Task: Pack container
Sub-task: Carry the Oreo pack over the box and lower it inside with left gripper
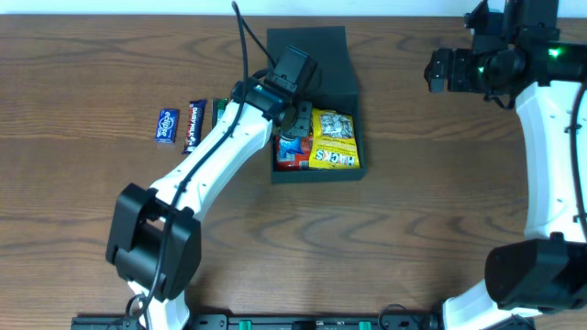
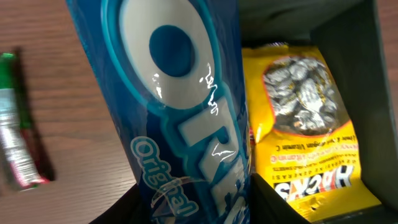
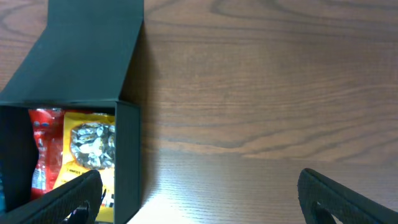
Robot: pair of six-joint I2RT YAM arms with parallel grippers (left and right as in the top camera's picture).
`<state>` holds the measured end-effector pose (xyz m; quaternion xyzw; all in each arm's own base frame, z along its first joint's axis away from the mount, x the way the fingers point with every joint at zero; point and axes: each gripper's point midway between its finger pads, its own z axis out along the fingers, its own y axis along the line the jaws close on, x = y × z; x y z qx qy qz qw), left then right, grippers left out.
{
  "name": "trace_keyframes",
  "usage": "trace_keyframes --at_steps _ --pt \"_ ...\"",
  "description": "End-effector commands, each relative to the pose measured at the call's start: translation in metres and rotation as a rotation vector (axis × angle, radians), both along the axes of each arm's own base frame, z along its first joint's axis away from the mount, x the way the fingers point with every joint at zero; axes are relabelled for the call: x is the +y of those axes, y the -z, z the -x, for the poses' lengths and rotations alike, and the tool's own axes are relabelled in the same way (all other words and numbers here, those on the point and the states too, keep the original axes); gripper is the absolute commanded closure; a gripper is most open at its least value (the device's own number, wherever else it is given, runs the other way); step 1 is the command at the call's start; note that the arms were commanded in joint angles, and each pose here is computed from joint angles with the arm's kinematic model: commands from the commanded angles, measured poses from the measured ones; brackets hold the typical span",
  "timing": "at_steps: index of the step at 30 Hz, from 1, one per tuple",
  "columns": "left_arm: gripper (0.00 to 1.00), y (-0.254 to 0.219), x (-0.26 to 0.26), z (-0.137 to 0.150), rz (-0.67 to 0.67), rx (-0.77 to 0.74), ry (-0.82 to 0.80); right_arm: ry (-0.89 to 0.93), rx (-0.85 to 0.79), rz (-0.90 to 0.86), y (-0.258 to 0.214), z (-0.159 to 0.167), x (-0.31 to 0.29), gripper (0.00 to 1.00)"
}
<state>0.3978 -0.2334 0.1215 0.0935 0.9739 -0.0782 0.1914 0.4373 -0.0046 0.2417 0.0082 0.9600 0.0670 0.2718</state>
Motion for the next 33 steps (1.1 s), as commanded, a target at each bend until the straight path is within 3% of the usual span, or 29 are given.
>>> trace_keyframes --at_steps 1,9,25,27,28,30,33 --pt "0.74 -0.001 -0.01 0.001 0.029 0.022 0.043 0.001 -0.026 0.004 -0.01 0.001 -0.002 0.01" --pt "0.77 0.022 -0.006 0.006 0.016 0.099 -0.018 0.001 -0.028 0.004 -0.01 0.001 -0.002 0.01" --pt "0.71 0.044 0.007 0.013 -0.077 0.149 -0.001 0.001 -0.028 0.004 -0.01 0.001 -0.002 0.01" --pt "0.64 0.044 0.007 0.013 -0.082 0.147 0.012 0.001 -0.028 0.004 -0.011 0.001 -0.002 0.01" --pt "0.47 0.044 0.007 0.013 -0.083 0.147 0.019 0.001 -0.028 0.004 -0.011 0.001 -0.002 0.01" --pt "0.31 0.044 0.007 0.013 -0.089 0.143 0.037 0.001 -0.028 0.004 -0.011 0.001 -0.002 0.01" --pt "0.25 0.043 0.007 0.012 -0.092 0.139 0.051 0.001 -0.028 0.004 -0.01 0.001 -0.002 0.01"
